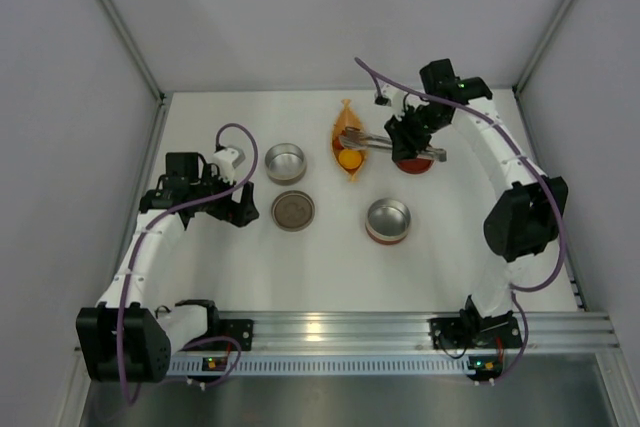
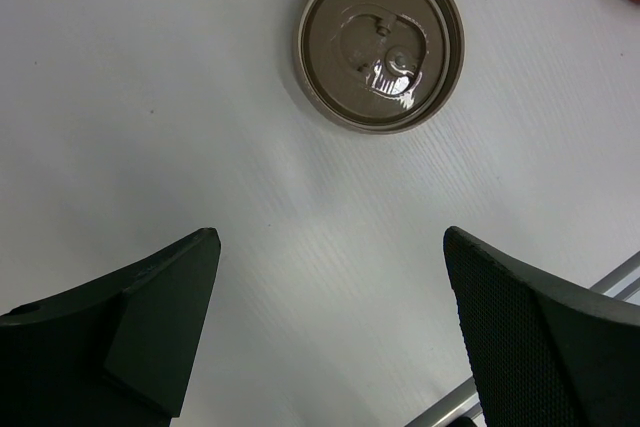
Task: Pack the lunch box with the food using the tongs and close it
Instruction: Pick up the fake food from the plate.
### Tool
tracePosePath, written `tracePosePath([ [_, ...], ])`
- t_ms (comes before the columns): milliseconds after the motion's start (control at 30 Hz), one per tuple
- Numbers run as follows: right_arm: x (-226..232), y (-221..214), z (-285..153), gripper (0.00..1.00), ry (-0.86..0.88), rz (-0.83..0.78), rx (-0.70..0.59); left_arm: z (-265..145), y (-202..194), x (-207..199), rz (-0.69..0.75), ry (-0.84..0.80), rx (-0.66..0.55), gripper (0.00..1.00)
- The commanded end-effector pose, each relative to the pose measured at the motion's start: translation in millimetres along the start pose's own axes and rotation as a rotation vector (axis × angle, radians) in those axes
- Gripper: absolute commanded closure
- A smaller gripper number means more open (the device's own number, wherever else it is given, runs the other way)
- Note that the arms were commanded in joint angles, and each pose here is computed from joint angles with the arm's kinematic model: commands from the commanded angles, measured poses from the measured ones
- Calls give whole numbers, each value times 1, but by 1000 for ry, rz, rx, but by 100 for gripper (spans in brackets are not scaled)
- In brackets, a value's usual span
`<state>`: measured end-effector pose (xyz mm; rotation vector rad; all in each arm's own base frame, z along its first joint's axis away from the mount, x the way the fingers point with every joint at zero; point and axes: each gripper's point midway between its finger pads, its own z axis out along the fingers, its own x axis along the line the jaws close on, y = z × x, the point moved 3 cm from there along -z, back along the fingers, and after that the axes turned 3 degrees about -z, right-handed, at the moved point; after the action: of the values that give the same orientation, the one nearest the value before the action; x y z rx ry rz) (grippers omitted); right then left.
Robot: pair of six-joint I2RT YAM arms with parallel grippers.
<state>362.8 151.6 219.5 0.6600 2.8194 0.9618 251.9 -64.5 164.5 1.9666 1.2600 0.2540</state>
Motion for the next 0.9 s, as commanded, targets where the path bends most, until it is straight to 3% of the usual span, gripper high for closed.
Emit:
tracePosePath([
  [0,10,0,-13,62,82,21,-16,-7,10,-6,35,-36,-30,2],
  [367,-12,-16,-19,62,142,142,-46,-10,19,-11,23,-54,-58,2],
  [867,-34,-32,10,65,254,254,-41,-8,20,-8,18,-50,-49,2],
])
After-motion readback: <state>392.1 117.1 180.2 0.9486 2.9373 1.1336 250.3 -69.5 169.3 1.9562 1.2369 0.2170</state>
